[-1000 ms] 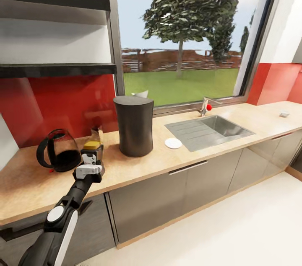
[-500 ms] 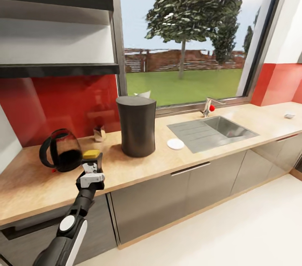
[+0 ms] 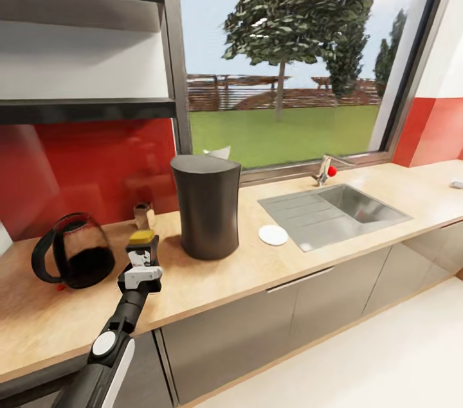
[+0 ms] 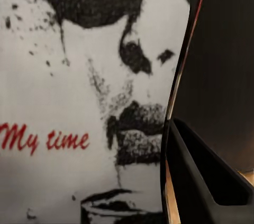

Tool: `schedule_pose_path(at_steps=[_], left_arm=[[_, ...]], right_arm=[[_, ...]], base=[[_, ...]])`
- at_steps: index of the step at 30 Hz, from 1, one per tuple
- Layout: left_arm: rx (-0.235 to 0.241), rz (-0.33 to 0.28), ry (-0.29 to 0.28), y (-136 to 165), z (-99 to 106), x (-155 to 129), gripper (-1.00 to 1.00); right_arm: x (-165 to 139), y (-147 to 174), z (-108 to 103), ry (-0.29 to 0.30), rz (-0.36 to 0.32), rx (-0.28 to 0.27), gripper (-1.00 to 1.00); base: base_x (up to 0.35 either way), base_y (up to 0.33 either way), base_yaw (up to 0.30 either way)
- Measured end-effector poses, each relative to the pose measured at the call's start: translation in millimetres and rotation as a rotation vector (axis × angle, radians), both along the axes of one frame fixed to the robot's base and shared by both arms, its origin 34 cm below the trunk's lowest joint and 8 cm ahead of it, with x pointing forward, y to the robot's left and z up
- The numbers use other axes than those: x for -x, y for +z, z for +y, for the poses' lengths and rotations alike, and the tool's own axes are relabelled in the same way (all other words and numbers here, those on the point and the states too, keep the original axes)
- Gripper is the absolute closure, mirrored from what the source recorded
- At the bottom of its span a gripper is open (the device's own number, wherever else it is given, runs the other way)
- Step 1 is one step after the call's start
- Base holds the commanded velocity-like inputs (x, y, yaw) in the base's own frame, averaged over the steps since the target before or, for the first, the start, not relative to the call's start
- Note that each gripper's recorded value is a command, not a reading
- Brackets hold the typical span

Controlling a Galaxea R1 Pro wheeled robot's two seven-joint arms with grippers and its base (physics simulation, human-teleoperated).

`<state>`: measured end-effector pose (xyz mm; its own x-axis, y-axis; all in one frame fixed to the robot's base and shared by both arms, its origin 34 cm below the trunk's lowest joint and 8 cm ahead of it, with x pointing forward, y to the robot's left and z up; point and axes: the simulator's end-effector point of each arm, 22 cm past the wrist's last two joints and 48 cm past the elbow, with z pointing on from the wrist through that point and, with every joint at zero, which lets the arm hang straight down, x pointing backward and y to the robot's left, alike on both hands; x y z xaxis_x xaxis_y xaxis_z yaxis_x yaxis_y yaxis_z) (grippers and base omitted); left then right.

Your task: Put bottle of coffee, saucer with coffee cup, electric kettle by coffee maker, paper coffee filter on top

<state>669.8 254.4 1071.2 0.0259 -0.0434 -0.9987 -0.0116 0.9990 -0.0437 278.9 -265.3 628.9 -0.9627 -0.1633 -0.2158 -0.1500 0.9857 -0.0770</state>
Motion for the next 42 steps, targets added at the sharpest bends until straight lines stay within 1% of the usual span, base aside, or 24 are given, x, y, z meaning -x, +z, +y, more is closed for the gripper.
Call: schedule_pose_path(at_steps=[10, 17, 26, 33, 42], left_arm=[[-0.003, 0.005, 0.000, -3, 0, 2, 1.00], [-0.010, 0.004, 0.009, -3, 4, 2, 1.00], [-0.010, 0.006, 0.010, -3, 5, 2, 1.00], [-0.010, 0.008, 0.016, -5, 8, 2, 1.00], [-0.012, 0.022, 0.020, -11, 11, 3, 1.00]], right_arm=[[1, 0, 0, 0.002, 0.001, 0.001, -1.00], [1, 0, 0, 0.003, 0.002, 0.001, -1.00], [1, 0, -1, 0.003, 0.003, 0.003, -1.00], [1, 0, -1, 0.004, 0.003, 0.003, -1.00], [1, 0, -1, 0.004, 0.003, 0.003, -1.00]], base=[[0.321, 0.000, 0.000], [0.051, 0.000, 0.000], [0.260, 0.000, 0.000], [0.052, 0.001, 0.000], [0.148, 0.097, 0.000]])
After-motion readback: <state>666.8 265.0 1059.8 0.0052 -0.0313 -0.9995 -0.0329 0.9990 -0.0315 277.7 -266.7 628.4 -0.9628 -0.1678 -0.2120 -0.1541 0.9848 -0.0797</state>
